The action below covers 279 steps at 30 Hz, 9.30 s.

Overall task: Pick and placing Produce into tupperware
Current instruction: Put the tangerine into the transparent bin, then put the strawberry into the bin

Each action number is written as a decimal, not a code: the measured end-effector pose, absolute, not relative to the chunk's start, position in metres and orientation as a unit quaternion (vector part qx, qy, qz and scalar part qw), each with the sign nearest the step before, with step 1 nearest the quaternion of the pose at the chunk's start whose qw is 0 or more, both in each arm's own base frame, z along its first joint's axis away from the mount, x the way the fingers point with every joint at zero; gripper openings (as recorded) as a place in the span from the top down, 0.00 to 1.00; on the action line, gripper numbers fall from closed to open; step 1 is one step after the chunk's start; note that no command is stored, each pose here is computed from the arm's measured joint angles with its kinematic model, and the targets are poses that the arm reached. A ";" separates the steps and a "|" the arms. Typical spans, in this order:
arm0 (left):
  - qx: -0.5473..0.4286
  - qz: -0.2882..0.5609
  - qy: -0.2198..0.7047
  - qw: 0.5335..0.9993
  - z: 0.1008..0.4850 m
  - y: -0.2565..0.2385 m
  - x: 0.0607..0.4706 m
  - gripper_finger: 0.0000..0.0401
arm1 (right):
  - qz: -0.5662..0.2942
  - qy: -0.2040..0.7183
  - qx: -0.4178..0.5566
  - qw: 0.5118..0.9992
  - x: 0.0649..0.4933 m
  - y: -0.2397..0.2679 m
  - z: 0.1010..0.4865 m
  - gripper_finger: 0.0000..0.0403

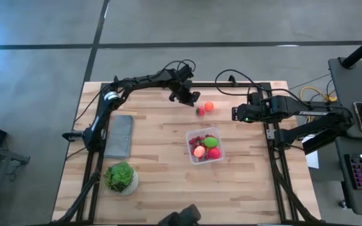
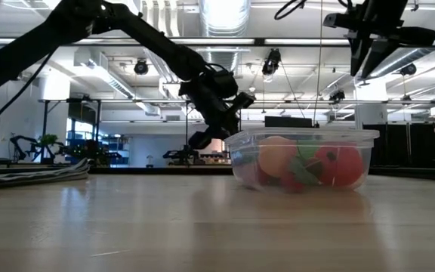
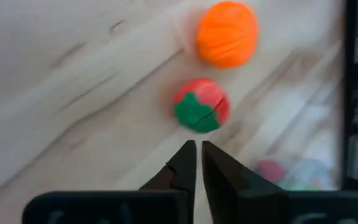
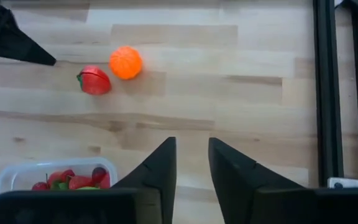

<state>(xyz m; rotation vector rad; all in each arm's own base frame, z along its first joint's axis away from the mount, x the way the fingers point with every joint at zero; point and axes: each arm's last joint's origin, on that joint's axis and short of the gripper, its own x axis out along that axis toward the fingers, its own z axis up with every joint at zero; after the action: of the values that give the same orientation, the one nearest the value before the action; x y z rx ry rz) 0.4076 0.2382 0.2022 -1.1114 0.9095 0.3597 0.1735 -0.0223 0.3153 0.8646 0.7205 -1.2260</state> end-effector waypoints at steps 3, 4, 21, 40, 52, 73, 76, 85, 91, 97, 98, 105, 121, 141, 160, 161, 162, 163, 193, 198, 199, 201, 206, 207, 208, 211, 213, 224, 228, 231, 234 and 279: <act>-0.562 0.135 0.388 0.718 0.196 0.245 0.412 0.97 | -0.550 0.314 0.376 0.676 0.173 -0.023 0.316 0.80; -0.580 0.126 0.385 0.706 0.192 0.247 0.413 0.97 | -0.550 0.314 0.374 0.677 0.173 -0.023 0.316 0.81; -0.658 0.099 0.378 0.644 0.200 0.270 0.398 0.97 | -0.548 0.319 0.358 0.686 0.173 -0.023 0.316 0.81; -0.057 -0.011 0.603 0.795 0.214 0.263 0.378 0.97 | -0.535 0.332 0.348 0.694 0.171 -0.023 0.317 0.81; -0.258 -0.020 0.576 0.775 0.185 0.253 0.398 0.97 | -0.536 0.327 0.352 0.694 0.169 -0.023 0.319 0.81; -0.576 -0.039 0.316 0.753 0.232 0.281 0.433 0.97 | -0.450 0.299 0.461 0.704 0.192 -0.065 0.271 0.88; -0.527 0.040 0.382 0.758 0.228 0.274 0.418 0.97 | -0.419 0.271 0.502 0.706 0.192 -0.088 0.247 0.90; -0.398 0.082 0.501 0.764 0.251 0.240 0.395 0.97 | -0.393 0.248 0.564 0.682 0.189 -0.155 0.179 0.91; -0.358 0.098 0.507 0.778 0.266 0.222 0.399 0.97 | -0.408 0.275 0.560 0.666 0.213 -0.190 0.152 0.91; -0.346 0.111 0.544 0.757 0.252 0.213 0.390 0.97 | -0.434 0.297 0.563 0.637 0.220 -0.213 0.129 0.91; -0.348 0.111 0.550 0.751 0.247 0.211 0.387 0.97 | -0.435 0.300 0.562 0.636 0.220 -0.215 0.128 0.91; -0.348 0.110 0.548 0.753 0.234 0.198 0.368 0.97 | -0.413 0.322 0.532 0.666 0.231 -0.226 0.129 0.91; -0.378 0.143 0.480 0.779 0.234 0.181 0.331 0.97 | -0.276 0.419 0.497 0.708 0.291 -0.225 0.132 0.91; -0.397 0.093 0.476 0.779 0.186 0.179 0.349 0.97 | -0.338 0.419 0.491 0.685 0.247 -0.200 0.167 0.91; -0.348 0.166 0.487 0.784 0.143 0.174 0.411 0.97 | -0.419 0.322 0.472 0.705 0.195 -0.158 0.212 0.91; -0.357 0.146 0.489 0.782 0.142 0.175 0.411 0.97 | -0.423 0.319 0.472 0.704 0.192 -0.155 0.212 0.91; -0.364 0.133 0.489 0.782 0.142 0.178 0.408 0.97 | -0.424 0.315 0.472 0.706 0.189 -0.153 0.213 0.91; -0.368 0.127 0.487 0.782 0.144 0.179 0.405 0.97 | -0.424 0.313 0.472 0.707 0.186 -0.151 0.213 0.91; -0.239 0.231 0.480 0.812 0.267 0.134 0.339 0.85 | -0.290 0.418 0.483 0.713 0.271 -0.152 0.180 0.26; -0.205 0.287 0.457 0.816 0.285 0.125 0.313 0.79 | -0.274 0.454 0.499 0.685 0.288 -0.154 0.161 0.18; -0.203 0.297 0.451 0.817 0.289 0.123 0.307 0.78 | -0.273 0.459 0.498 0.683 0.292 -0.154 0.158 0.17; -0.204 0.310 0.435 0.820 0.297 0.119 0.295 0.77 | -0.270 0.468 0.495 0.680 0.298 -0.153 0.153 0.17; -0.202 0.334 0.417 0.821 0.300 0.112 0.273 0.77 | -0.266 0.483 0.492 0.673 0.311 -0.150 0.149 0.18; -0.200 0.337 0.416 0.821 0.299 0.111 0.269 0.77 | -0.268 0.488 0.490 0.671 0.314 -0.150 0.147 0.18; -0.198 0.340 0.413 0.821 0.299 0.110 0.266 0.77 | -0.270 0.491 0.488 0.669 0.315 -0.150 0.146 0.18; -0.198 0.341 0.403 0.826 0.294 0.108 0.262 0.77 | -0.278 0.496 0.485 0.664 0.319 -0.149 0.145 0.18; -0.198 0.341 0.406 0.824 0.290 0.108 0.261 0.77 | -0.285 0.497 0.485 0.661 0.320 -0.149 0.145 0.18; -0.198 0.340 0.423 0.816 0.277 0.110 0.265 0.77 | -0.309 0.520 0.470 0.642 0.318 -0.146 0.148 0.25; -0.197 0.337 0.436 0.811 0.271 0.109 0.265 0.77 | -0.307 0.526 0.471 0.638 0.317 -0.144 0.147 0.32; -0.199 0.334 0.439 0.810 0.268 0.109 0.264 0.77 | -0.305 0.525 0.471 0.640 0.318 -0.143 0.148 0.38; -0.202 0.328 0.444 0.809 0.266 0.108 0.264 0.77 | -0.303 0.522 0.470 0.644 0.320 -0.144 0.150 0.43; 0.128 0.027 0.400 0.907 0.222 0.062 0.288 0.38 | -0.253 0.503 0.270 0.781 0.265 -0.033 0.284 0.10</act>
<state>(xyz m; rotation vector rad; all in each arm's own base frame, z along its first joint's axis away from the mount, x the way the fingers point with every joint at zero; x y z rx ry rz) 0.2883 0.0622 0.2223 0.2650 0.8249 0.0550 0.2654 -0.0331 0.2840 0.5824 1.0854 -0.5464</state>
